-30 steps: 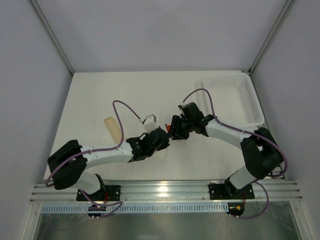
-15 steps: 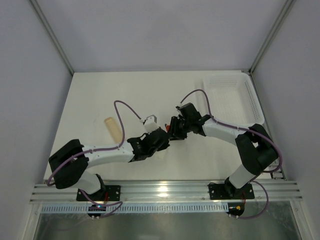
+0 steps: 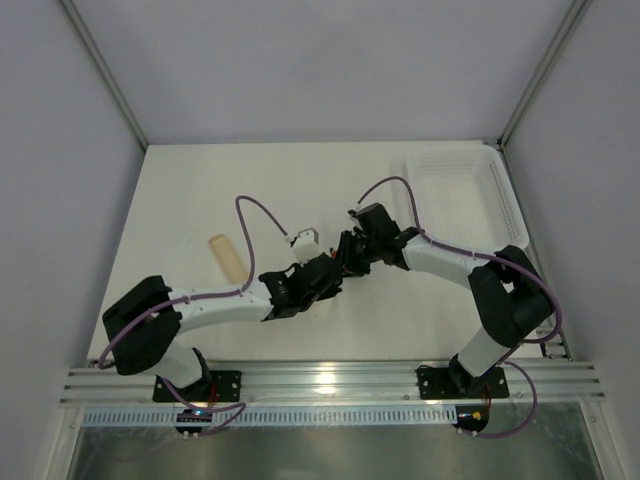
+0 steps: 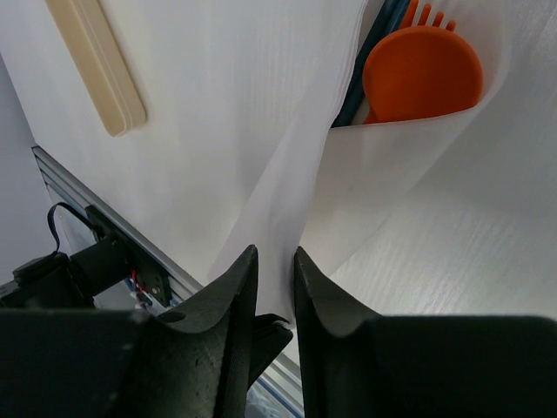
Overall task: Place the utensils on the paper napkin and roll it up
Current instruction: Roll the napkin at the center of the board.
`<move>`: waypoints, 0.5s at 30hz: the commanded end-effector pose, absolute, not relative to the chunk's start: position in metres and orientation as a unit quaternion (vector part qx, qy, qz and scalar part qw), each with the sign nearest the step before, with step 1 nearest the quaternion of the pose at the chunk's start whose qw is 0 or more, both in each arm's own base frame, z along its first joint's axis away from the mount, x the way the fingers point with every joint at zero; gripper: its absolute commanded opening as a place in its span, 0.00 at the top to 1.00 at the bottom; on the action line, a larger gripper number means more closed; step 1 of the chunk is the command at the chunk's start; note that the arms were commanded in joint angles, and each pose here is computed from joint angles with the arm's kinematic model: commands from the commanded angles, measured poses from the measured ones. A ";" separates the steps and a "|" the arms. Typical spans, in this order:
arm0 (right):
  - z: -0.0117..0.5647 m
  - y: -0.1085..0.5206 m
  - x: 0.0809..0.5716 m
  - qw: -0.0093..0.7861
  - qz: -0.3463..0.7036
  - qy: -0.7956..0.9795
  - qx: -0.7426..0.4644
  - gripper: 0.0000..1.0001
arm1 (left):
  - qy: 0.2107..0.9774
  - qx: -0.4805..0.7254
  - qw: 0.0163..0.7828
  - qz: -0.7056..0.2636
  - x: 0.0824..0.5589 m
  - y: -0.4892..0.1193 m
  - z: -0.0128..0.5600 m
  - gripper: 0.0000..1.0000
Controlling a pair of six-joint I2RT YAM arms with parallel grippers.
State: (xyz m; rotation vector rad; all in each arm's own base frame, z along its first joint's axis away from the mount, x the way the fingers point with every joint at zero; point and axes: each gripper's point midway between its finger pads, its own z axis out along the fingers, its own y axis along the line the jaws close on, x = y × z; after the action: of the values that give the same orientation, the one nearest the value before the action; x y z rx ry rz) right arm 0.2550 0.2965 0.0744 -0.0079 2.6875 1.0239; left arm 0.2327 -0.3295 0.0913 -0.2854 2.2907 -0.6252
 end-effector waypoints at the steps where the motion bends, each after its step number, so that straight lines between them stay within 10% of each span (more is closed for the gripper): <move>1: 0.086 0.308 0.256 0.132 0.374 0.918 -0.012 0.74 | 0.886 -0.107 0.385 -0.236 0.239 -0.331 0.101 1.00; 15: 0.078 0.306 0.245 0.119 0.378 0.918 -0.014 0.81 | 0.886 -0.100 0.387 -0.233 0.240 -0.331 0.101 0.99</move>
State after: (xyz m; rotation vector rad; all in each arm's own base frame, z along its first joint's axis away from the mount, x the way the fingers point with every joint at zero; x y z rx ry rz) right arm 0.2518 0.2994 0.0736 -0.0116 2.6909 1.0551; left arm 0.2309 -0.3270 0.0880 -0.2575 2.3014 -0.6006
